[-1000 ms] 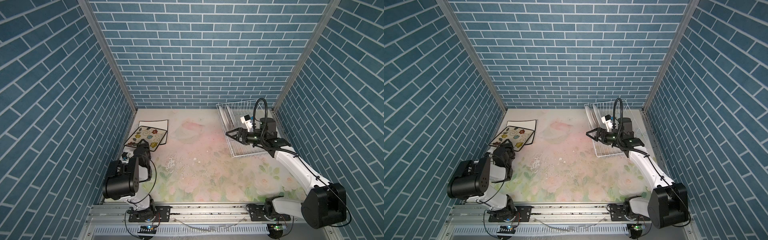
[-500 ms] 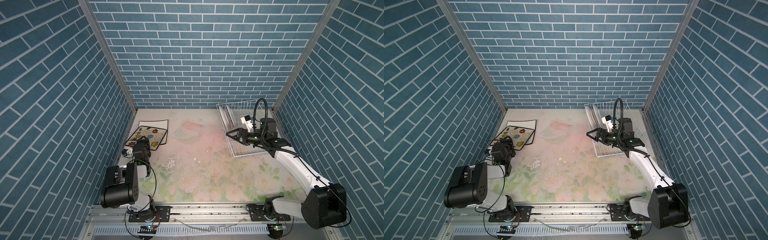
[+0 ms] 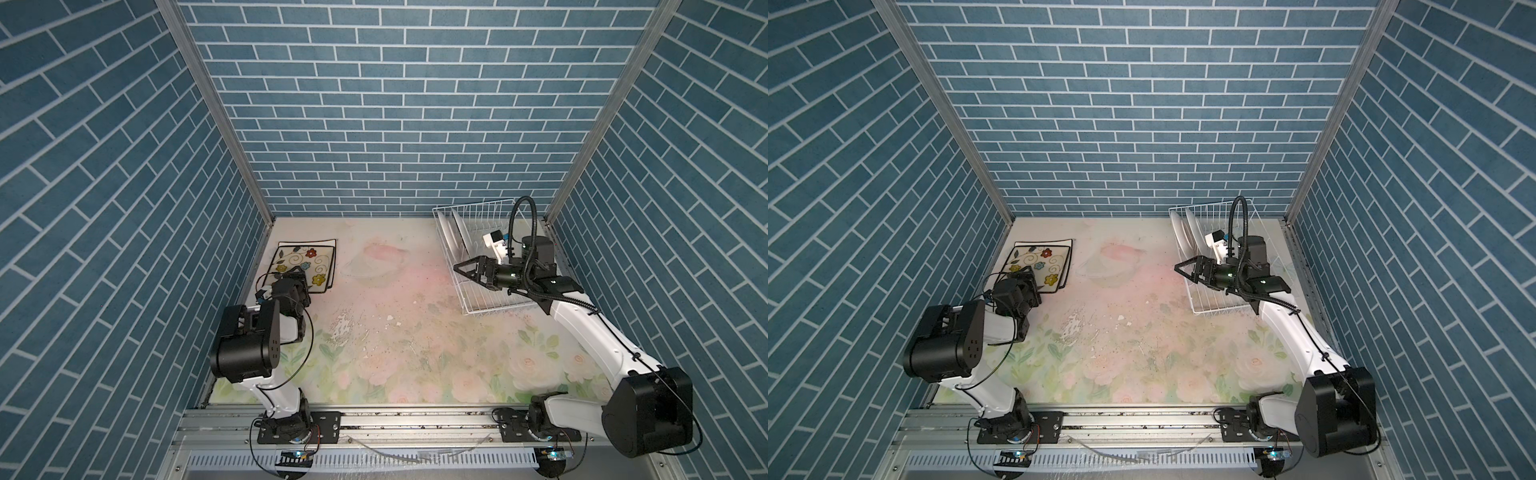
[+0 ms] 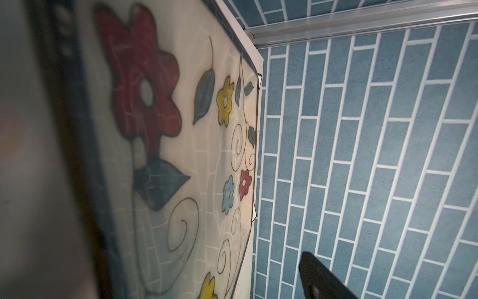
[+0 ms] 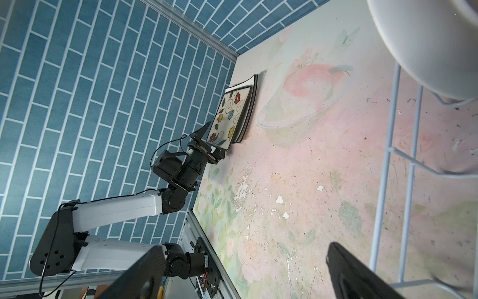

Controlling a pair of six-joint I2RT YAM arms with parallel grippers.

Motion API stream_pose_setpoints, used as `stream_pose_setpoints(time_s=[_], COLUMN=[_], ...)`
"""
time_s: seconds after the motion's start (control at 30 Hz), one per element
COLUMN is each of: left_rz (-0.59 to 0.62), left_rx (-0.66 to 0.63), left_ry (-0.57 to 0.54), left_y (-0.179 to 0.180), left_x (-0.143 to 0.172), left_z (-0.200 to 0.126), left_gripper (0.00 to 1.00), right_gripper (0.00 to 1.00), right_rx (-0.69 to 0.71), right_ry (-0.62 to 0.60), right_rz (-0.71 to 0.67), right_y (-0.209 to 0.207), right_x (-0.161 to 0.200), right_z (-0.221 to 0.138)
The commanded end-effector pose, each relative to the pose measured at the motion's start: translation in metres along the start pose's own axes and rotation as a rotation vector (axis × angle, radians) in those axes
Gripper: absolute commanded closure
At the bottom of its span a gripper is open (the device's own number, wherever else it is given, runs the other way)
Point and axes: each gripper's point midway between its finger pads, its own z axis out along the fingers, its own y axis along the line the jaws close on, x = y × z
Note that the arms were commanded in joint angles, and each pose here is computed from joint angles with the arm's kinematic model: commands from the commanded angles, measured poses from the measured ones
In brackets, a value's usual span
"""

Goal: Unload the plates from the dish rack
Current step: Place the plate among the plates.

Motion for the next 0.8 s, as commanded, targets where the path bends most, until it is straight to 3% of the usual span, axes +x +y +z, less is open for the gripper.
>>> stream_pose_setpoints(time_s=[0.0, 0.27, 0.53, 0.77], left_rz=[-0.011, -0.02, 0.029, 0.047], left_rx=[0.097, 0.071, 0.041, 0.045], left_ry=[0.017, 0.004, -0.032, -0.005], left_y=[-0.027, -0.015, -0.015, -0.028], left_x=[0.007, 0.009, 0.003, 0.007], left_z=[0.007, 0.007, -0.014, -0.019], left_gripper=[0.17, 0.14, 0.02, 0.02], right_gripper=[0.02, 0.02, 0.02, 0.02], right_rx=[-0.009, -0.01, -0.006, -0.009], right_ry=[-0.009, -0.004, 0.0, -0.009], right_rz=[-0.04, -0.033, -0.027, -0.04], right_y=[0.002, 0.0, -0.001, 0.002], right_x=[0.0, 0.0, 0.002, 0.003], right_z=[-0.003, -0.002, -0.004, -0.006])
